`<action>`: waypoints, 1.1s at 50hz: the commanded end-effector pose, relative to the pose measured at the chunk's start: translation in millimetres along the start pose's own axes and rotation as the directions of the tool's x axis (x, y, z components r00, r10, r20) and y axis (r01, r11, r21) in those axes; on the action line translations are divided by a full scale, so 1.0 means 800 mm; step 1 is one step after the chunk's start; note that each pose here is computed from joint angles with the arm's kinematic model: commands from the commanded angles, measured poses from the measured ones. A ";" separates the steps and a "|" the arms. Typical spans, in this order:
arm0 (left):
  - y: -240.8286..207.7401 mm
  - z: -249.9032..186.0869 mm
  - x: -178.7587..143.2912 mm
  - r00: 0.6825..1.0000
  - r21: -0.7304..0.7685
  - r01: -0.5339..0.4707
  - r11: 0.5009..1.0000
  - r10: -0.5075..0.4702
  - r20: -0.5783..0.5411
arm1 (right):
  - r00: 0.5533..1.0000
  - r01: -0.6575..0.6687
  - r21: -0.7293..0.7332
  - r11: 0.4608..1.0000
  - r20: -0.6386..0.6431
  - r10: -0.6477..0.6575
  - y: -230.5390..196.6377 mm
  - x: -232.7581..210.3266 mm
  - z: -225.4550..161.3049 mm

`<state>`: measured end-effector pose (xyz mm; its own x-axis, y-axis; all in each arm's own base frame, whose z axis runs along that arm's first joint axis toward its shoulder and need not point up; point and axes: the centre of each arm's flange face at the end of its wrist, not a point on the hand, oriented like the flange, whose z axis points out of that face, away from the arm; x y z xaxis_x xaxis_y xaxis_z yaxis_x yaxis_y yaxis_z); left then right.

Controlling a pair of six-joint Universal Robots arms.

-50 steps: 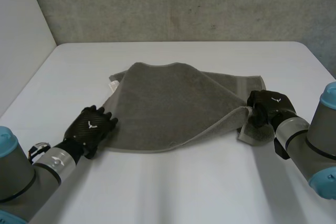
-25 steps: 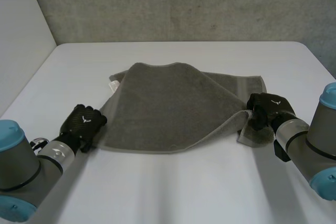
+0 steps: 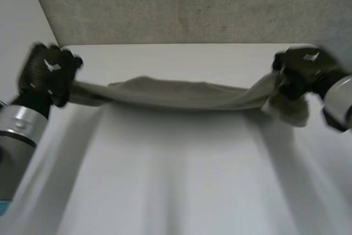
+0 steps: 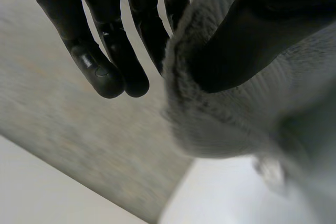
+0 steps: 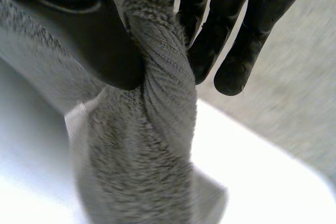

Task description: Fold the towel.

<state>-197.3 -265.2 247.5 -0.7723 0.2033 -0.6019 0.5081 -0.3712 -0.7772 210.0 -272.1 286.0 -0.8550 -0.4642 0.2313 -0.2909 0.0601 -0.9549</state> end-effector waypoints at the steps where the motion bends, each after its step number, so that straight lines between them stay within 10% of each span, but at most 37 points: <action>1: -0.076 -0.008 -0.058 0.983 0.104 0.159 0.982 -0.168 0.077 | 0.976 0.209 0.063 0.976 -0.076 -0.204 -0.091 0.032 -0.041; 18: 0.035 0.060 0.009 0.966 -0.296 0.226 0.928 -0.253 -0.056 | 0.879 0.473 -0.129 0.871 0.126 -0.459 -0.020 0.011 0.048; 26: -0.023 0.133 -0.040 0.981 -0.118 0.176 0.977 -0.164 0.109 | 0.756 0.655 0.239 0.717 -0.209 -0.621 -0.087 0.005 0.117; 33: -0.150 0.166 -0.132 0.879 0.308 0.159 0.938 -0.277 0.387 | 0.743 0.667 0.592 0.452 -0.574 -0.345 -0.208 0.006 0.090; 37: -0.175 0.158 -0.141 0.861 0.375 0.149 0.915 -0.307 0.406 | 0.800 0.598 0.642 0.480 -0.516 -0.307 -0.214 0.005 0.072; 43: -0.100 0.142 -0.077 0.916 0.169 0.212 0.963 -0.256 0.309 | 0.876 0.482 0.518 0.707 -0.266 -0.402 -0.150 -0.012 0.080; 55: 0.041 0.076 0.012 0.962 -0.107 0.232 0.967 -0.212 0.170 | 0.843 0.487 0.284 0.826 0.095 -0.530 -0.007 -0.053 0.113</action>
<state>-225.2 -342.3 280.8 -0.9267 0.0968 -0.3632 0.3206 -0.3010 -0.8981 287.3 -331.0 322.7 -0.6244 -0.3931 0.6750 -0.4607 -0.5125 -0.7246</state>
